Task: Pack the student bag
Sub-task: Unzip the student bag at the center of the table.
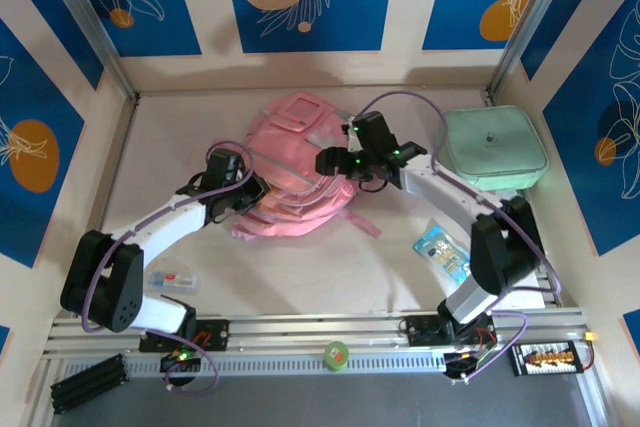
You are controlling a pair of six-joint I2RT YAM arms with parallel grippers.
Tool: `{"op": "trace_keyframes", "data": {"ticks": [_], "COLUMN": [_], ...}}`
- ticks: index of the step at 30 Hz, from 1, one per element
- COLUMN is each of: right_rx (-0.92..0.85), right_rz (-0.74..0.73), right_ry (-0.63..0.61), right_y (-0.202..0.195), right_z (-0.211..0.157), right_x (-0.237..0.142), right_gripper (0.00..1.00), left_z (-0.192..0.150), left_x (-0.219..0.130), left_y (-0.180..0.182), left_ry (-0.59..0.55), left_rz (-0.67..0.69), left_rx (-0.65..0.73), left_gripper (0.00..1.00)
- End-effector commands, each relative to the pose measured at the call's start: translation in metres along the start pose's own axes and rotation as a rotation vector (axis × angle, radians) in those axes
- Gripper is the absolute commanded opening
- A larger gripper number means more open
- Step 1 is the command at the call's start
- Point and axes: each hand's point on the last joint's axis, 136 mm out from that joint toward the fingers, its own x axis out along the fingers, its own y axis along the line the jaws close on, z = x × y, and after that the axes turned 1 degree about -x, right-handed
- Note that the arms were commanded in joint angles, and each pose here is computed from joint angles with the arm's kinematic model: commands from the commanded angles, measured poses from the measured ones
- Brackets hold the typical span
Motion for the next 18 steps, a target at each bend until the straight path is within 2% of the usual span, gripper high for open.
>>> {"op": "trace_keyframes", "data": {"ticks": [1,7,14,18], "right_rx": [0.012,-0.005,-0.103,-0.119], "right_rz": [0.059,0.026,0.069,0.1], "right_ry": [-0.001,0.061,0.203,0.232], "right_y": [0.019,0.018,0.033,0.041], "right_z": [0.012,0.011,-0.049,-0.072], "right_x": [0.013,0.037,0.035,0.021], "right_gripper": [0.79,0.79,0.79,0.79], "left_z": [-0.008,-0.01,-0.012,-0.016], "left_x": [0.003,0.006,0.011,0.019], "left_y": [-0.003,-0.006,-0.01,-0.007], "left_ry": [0.014,0.032,0.044,0.063], "left_rz": [-0.019,-0.025,-0.04,-0.041], "left_rx": [0.016,0.03,0.039,0.029], "left_gripper": [0.11,0.1,0.1,0.1]}}
